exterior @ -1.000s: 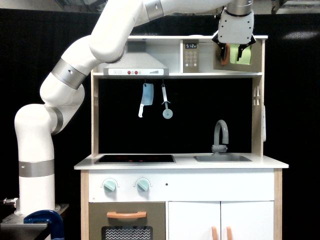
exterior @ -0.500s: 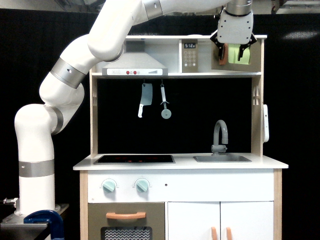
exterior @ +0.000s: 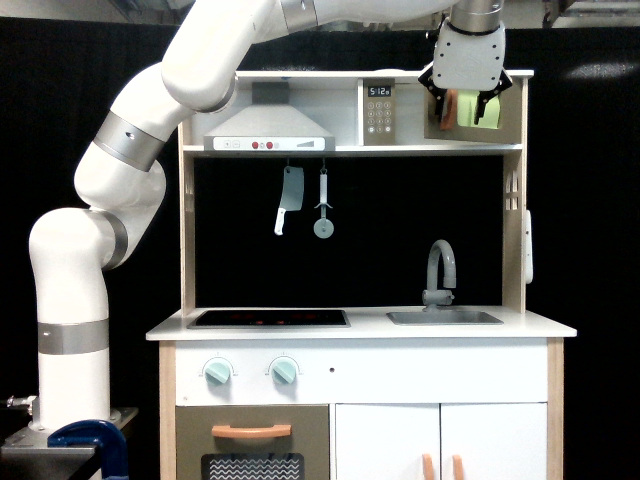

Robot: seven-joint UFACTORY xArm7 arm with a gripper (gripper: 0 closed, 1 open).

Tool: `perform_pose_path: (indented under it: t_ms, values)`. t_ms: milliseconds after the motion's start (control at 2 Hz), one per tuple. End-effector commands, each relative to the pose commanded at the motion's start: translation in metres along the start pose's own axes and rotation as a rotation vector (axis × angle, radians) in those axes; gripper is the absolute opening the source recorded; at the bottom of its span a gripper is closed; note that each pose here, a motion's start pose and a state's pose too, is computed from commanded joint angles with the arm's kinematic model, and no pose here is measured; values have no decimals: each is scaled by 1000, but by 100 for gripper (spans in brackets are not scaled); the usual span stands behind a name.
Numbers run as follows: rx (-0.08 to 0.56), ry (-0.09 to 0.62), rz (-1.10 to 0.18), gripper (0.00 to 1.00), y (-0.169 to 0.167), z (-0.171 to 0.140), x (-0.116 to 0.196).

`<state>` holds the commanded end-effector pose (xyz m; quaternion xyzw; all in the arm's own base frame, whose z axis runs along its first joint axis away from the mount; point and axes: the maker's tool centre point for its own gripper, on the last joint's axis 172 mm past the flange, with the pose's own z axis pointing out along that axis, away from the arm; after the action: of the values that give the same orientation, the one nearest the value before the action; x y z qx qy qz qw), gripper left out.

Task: Open the oven door

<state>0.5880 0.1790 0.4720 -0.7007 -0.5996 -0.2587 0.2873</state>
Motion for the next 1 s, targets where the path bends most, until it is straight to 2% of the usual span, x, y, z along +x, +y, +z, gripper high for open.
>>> perform_pose_path:
  t_ms: [500,1000]
  values:
    - [0,0,0,100,-34,-31,-53]
    - [0,0,0,100,-81,-61,-128]
